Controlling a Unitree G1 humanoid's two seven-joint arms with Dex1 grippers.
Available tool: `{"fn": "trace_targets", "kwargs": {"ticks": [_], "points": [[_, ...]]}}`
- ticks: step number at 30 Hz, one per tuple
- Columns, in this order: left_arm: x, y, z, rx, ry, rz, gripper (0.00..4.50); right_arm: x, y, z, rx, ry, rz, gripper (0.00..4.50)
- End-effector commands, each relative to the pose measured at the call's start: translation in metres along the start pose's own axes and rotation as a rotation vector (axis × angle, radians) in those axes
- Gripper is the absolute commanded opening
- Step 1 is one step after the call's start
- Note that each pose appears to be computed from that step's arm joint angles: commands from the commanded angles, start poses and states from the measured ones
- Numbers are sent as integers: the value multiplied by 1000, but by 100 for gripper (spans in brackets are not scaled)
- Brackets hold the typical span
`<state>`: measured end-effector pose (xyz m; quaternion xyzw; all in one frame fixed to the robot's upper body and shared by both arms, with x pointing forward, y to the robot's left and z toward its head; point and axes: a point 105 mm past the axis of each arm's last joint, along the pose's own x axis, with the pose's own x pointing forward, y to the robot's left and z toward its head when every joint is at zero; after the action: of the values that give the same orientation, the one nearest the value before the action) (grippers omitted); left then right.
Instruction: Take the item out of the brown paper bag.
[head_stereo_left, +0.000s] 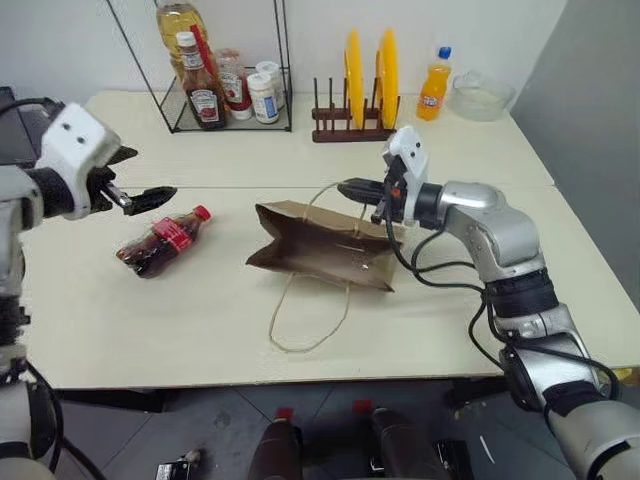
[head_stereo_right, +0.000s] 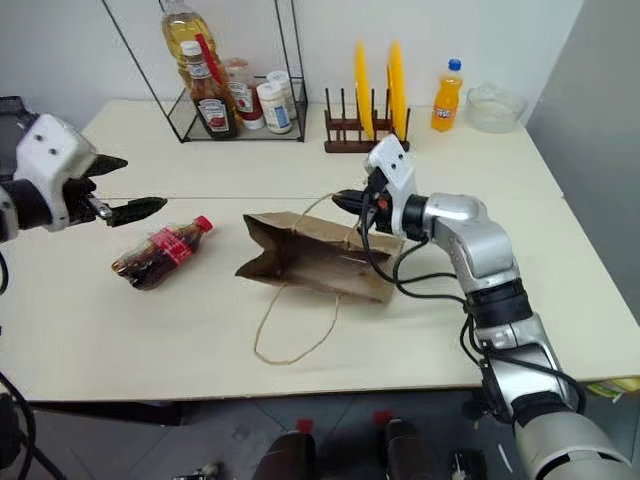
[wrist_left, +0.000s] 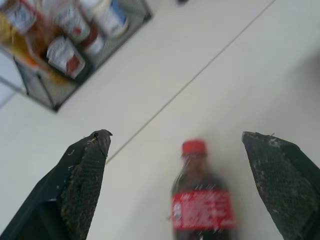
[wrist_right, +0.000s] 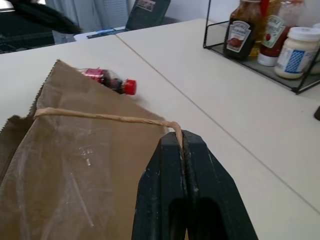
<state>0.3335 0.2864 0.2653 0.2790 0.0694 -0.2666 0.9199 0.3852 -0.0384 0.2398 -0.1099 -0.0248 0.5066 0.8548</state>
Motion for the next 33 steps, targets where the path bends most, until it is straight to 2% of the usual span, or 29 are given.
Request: {"fn": "trace_targets", "kwargs": {"ticks": [1, 3, 8, 9, 10, 13, 20, 22, 25, 29, 33], "points": [[-6, -54, 15, -11, -125, -165, 446, 1, -31, 22, -114, -14, -76, 0], [-2, -75, 10, -18, -126, -183, 446, 4, -42, 20, -146, 18, -98, 0], [8, -99, 10, -76, -171, -164, 446, 10, -59, 21, -178, 41, -127, 0], [9, -101, 10, -83, -175, -157, 450, 10, -60, 21, -177, 42, -125, 42], [10, -103, 9, -93, -177, -150, 450, 10, -61, 22, -175, 41, -119, 59], [10, -105, 6, -113, -178, -138, 450, 8, -63, 28, -164, 31, -103, 161], [1, -95, -4, -216, -167, -94, 450, -32, -63, 73, -109, -23, -37, 402], [-1, -92, -7, -260, -178, -61, 450, -51, -63, 83, -69, -53, -81, 402], [0, -92, -16, -279, -159, 2, 450, -82, -70, 74, -29, -86, -263, 402], [5, -95, -35, -246, -114, 145, 450, -125, -61, 28, -85, -62, -545, 402], [9, -102, -54, -233, -71, 251, 450, -157, -35, -27, -30, -35, -799, 402]]}}
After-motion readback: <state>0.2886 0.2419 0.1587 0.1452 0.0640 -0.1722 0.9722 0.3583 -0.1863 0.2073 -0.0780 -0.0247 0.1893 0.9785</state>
